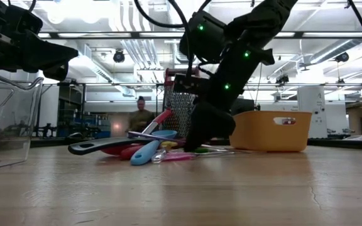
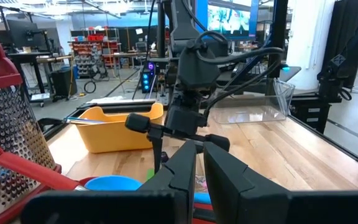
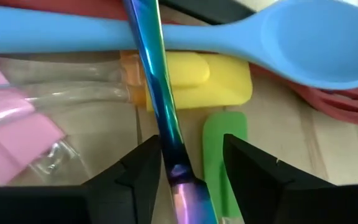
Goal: Pick & Place Kitchen Items
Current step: Put the blue table knife into the yellow bin
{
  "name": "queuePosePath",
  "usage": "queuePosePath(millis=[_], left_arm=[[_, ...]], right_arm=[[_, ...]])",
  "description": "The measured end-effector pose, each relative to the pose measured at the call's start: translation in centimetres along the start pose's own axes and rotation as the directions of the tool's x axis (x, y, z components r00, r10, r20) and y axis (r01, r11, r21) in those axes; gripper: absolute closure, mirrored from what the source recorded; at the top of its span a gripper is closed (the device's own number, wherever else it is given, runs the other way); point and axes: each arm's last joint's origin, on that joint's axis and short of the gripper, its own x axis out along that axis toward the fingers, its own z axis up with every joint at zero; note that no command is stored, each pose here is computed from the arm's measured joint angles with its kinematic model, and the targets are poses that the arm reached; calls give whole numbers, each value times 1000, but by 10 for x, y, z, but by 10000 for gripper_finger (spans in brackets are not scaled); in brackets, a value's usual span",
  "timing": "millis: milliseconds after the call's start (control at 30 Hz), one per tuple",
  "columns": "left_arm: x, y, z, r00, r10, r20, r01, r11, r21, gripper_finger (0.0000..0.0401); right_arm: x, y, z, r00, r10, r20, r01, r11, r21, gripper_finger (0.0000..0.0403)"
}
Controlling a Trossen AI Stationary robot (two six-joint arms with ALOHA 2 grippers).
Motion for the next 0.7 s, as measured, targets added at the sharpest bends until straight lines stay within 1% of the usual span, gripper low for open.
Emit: queuePosePath(millis=[367,600,700], left_arm=[[0,0,0,1000,0,0,0,1000,0,362],[0,0,0,1000,0,0,0,1000,0,362],[0,0,0,1000,0,0,0,1000,0,362]], right_arm=[[2,-1,-1,1000,-1,-3,0,1000,-17,313],[1,-2,0,1000,-2,1,2,1000,-25,383],[-1,-2,1,1000,-3,1,3,1000,-23,385]])
